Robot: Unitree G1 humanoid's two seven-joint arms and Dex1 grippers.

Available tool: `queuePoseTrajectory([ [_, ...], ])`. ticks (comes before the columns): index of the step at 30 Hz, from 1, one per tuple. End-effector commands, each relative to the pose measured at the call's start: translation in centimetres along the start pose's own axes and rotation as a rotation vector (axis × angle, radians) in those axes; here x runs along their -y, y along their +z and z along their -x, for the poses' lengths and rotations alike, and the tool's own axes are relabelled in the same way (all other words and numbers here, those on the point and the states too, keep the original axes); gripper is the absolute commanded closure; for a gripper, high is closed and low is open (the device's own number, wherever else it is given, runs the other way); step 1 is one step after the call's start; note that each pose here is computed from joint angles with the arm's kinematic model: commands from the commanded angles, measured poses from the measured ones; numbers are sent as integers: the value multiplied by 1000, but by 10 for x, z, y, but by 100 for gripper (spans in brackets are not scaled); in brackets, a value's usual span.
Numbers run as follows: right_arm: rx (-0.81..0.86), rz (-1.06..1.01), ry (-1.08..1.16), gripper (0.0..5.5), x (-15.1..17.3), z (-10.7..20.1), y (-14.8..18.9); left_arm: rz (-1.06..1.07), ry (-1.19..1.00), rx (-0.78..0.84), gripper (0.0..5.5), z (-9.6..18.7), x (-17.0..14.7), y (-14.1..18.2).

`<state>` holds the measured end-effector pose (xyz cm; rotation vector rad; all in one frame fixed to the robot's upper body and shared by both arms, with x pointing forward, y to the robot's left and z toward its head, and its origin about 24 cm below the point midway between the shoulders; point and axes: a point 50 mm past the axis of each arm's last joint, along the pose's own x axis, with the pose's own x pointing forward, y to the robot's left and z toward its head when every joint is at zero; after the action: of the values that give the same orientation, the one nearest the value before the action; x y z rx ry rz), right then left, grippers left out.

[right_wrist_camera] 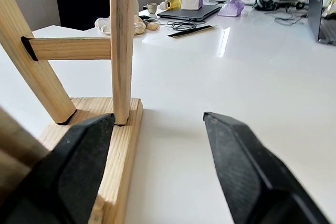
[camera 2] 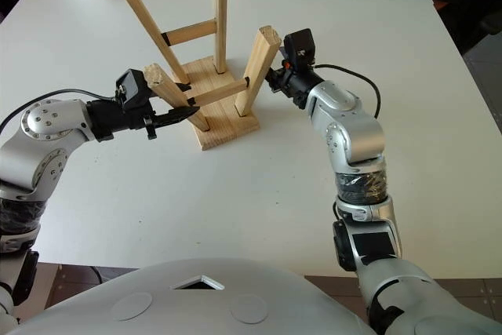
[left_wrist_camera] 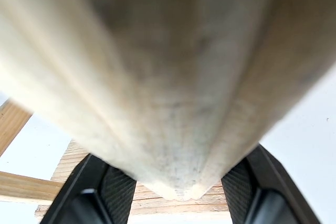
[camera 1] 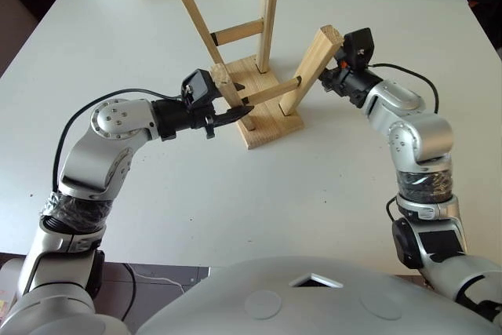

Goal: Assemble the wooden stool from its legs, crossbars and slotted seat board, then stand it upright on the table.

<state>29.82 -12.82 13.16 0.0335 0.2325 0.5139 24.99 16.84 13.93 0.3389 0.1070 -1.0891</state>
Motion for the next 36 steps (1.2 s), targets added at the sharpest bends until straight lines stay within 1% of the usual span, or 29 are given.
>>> queuePoseTrajectory([
  [1,48,113,306,237,-42,2,22,80,29,-123,346,-10,5,-21],
  [4,-16,185,230,237,-24,4,4,39,23,-159,346,-11,10,-23],
  [6,-37,237,208,237,-17,5,-3,49,15,-144,346,-10,13,-22],
  [7,-44,260,201,237,-14,5,-5,60,9,-129,309,-10,14,-20],
  [9,-60,317,182,237,-7,6,-10,79,-4,-107,292,-9,17,-17],
  [11,-73,358,171,237,-2,6,-14,64,-6,-106,261,-9,18,-15],
  [17,-84,394,176,237,-1,2,-24,18,36,-129,167,-13,11,-16],
  [19,-83,387,167,237,1,3,-26,2,-14,-99,136,-13,17,-11],
  [21,-64,311,170,237,1,2,-22,-16,-90,-62,105,-15,27,-6],
  [22,-49,287,174,237,0,1,-19,-6,-113,-40,99,-17,32,-4],
  [23,-40,281,175,237,0,-1,-16,6,-131,-23,78,-21,37,-3],
  [27,-33,311,134,237,8,-5,-10,38,-185,-4,19,-36,56,-6],
  [33,-60,385,47,237,34,-3,-11,77,-181,19,14,-54,61,-5],
  [36,-63,414,29,237,40,-5,-12,74,-144,9,14,-59,60,-9],
])
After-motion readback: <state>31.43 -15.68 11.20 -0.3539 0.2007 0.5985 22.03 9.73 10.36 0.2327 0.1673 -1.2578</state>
